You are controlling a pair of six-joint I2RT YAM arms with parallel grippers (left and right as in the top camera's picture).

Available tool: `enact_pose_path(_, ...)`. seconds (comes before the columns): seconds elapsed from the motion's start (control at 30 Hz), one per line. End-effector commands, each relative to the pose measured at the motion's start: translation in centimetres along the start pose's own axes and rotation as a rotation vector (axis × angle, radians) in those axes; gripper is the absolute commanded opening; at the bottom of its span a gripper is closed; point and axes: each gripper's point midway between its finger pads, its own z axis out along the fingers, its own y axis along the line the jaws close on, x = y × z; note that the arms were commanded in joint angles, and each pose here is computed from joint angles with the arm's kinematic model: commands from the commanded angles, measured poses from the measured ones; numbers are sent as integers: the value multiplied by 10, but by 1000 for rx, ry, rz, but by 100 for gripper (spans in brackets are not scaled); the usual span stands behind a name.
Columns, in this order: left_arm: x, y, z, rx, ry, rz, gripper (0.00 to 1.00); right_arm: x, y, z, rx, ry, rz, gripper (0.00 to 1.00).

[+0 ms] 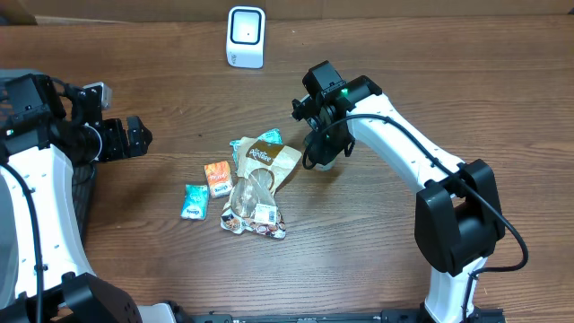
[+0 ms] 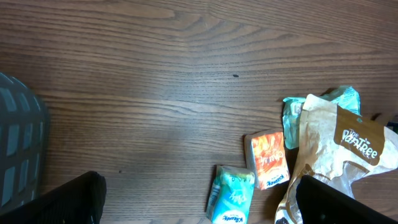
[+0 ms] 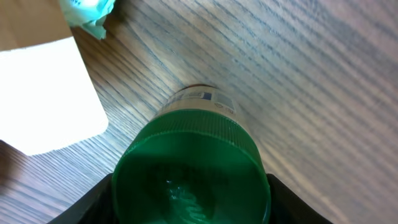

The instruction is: Scan the item barcode

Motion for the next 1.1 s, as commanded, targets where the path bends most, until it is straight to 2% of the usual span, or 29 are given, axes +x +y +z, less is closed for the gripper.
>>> enact_pose_path(0.0, -7, -5, -5, 13, -23, 35, 100, -1, -16, -2, 75, 4, 2, 95)
enact_pose_path(0.03, -7, -5, -5, 13, -23, 35, 100, -6, -17, -5, 77, -12, 70, 100)
enact_pose_path(0.13, -7, -5, -5, 13, -22, 35, 100, -20, -12, -22, 30, -63, 315, 100)
enact_pose_path(0.27, -7, -5, -5, 13, -22, 35, 100, -28, -2, -30, -46, -81, 498, 100)
enact_pose_path(0.4, -7, -5, -5, 13, -22, 35, 100, -19, 0, -23, -80, -39, 779, 100)
enact_pose_path(0.5, -7, -5, -5, 13, -22, 35, 100, -8, 2, -12, -75, 3, 923, 100)
enact_pose_path(0.77, -7, -5, -5, 13, -22, 35, 100, 3, -4, 2, -24, 15, 908, 95)
enact_pose_path(1.07, -7, -5, -5, 13, -23, 35, 99, -9, -6, -9, -38, -23, 855, 97)
